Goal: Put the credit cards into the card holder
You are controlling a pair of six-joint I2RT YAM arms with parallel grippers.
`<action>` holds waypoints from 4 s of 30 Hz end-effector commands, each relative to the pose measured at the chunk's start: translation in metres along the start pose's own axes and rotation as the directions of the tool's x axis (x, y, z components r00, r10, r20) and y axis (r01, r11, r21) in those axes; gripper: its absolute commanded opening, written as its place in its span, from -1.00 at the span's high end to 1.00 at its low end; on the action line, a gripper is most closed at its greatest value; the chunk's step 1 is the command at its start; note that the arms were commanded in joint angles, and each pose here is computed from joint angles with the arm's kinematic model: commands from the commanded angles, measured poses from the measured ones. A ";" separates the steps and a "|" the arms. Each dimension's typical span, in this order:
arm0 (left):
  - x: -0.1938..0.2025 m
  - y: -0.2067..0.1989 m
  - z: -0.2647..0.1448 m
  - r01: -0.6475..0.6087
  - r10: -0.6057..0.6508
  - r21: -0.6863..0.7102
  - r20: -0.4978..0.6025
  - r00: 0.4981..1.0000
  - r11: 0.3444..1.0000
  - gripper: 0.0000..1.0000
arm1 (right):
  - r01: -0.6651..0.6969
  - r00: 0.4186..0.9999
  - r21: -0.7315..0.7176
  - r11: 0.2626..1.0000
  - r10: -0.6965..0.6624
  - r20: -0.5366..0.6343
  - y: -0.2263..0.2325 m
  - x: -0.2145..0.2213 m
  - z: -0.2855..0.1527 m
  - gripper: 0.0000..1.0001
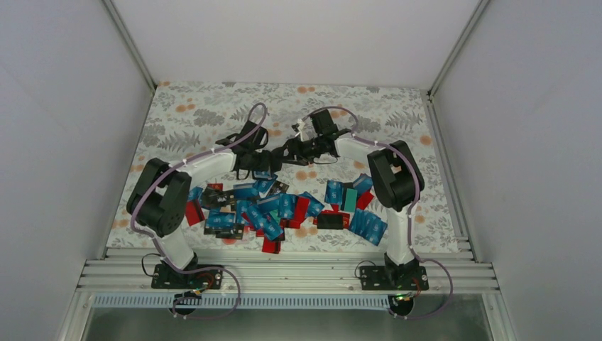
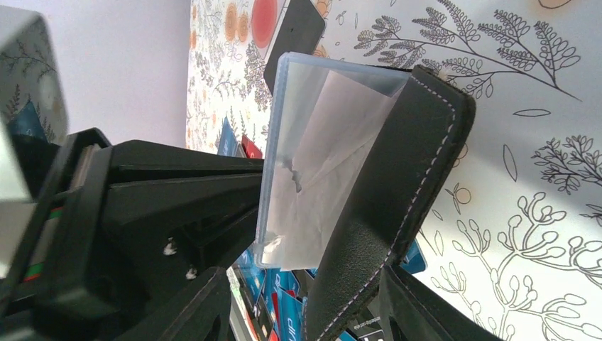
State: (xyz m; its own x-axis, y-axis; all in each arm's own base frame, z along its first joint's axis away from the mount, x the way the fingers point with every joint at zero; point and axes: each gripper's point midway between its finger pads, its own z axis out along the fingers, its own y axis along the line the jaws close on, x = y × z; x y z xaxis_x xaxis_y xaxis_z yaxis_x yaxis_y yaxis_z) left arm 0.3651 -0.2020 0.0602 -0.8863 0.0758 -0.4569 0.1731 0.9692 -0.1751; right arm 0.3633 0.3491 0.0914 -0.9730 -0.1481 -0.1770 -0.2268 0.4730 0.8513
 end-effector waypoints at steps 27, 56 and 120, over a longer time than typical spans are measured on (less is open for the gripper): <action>0.014 0.042 -0.027 0.147 -0.145 -0.012 0.111 0.983 0.989 0.95 | 0.088 0.993 -0.034 0.996 -0.090 -0.080 0.035 0.011 0.056 -0.08; 0.002 0.045 -0.017 0.189 -0.196 0.078 0.091 0.976 0.979 0.95 | 0.064 0.990 0.152 0.986 -0.044 -0.131 -0.027 0.039 0.098 0.10; -0.003 -0.061 0.037 -0.110 0.129 0.307 -0.041 0.991 0.945 0.95 | 0.086 0.981 0.181 0.980 -0.115 0.155 -0.020 0.008 -0.054 0.31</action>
State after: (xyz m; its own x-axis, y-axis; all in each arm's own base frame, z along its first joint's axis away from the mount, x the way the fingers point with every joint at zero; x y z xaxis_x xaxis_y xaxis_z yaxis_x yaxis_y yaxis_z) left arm 0.3749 -0.2644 0.0408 -0.8692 0.1914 -0.4559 0.3786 0.8505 -0.3650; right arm 0.3518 0.2782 0.0921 -0.9462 -0.0480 -0.3199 -0.2688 0.6668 0.6951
